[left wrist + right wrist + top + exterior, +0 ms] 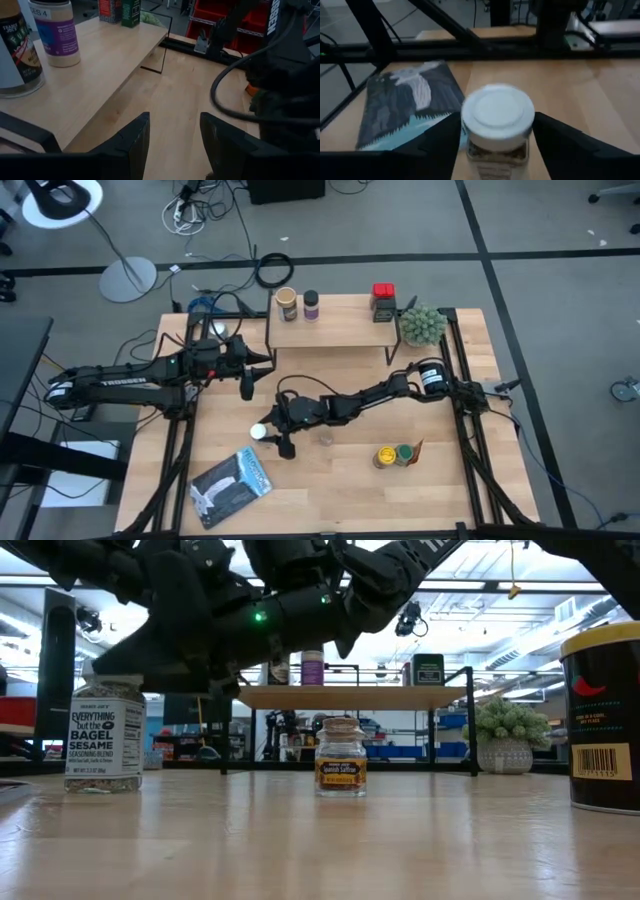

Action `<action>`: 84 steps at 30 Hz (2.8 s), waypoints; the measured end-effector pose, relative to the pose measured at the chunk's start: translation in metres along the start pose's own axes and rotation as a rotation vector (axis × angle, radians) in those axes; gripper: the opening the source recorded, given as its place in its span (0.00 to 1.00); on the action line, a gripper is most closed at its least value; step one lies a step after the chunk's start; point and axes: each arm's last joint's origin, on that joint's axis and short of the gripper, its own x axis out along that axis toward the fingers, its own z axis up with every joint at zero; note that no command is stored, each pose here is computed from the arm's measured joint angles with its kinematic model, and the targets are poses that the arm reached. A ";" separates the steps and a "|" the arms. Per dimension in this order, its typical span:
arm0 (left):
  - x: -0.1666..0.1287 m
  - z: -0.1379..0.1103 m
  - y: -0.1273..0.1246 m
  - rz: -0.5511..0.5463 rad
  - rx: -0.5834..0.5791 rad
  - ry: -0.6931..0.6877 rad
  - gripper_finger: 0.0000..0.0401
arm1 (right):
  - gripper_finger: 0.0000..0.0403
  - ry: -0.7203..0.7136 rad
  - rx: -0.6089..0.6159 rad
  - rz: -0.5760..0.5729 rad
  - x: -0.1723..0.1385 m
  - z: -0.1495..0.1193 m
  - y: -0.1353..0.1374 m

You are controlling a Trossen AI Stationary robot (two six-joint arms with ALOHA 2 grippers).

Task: Shelf spices
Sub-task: Put the white seasoning bottle on the shelf

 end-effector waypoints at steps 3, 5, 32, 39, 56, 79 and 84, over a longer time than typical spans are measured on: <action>0.000 0.000 0.000 0.000 0.000 0.000 0.44 | 0.54 -0.007 -0.009 -0.008 0.000 0.001 0.000; 0.000 0.000 0.000 0.000 0.000 0.001 0.44 | 0.50 -0.007 -0.011 -0.008 0.000 0.001 0.000; -0.020 0.005 0.000 0.005 0.024 -0.060 0.44 | 0.47 0.115 -0.085 -0.098 -0.059 0.065 0.000; -0.024 0.002 0.001 0.013 0.021 -0.025 0.44 | 0.47 0.096 -0.075 -0.192 -0.107 0.066 -0.004; -0.024 0.002 0.001 0.017 0.018 -0.027 0.44 | 0.41 -0.060 -0.020 -0.510 -0.250 0.103 -0.075; -0.024 0.004 0.001 0.022 0.023 -0.053 0.44 | 0.38 0.270 0.158 -0.430 -0.253 0.069 -0.045; -0.024 0.006 0.001 0.021 0.023 -0.068 0.39 | 0.38 0.269 0.139 -0.436 -0.251 0.069 -0.037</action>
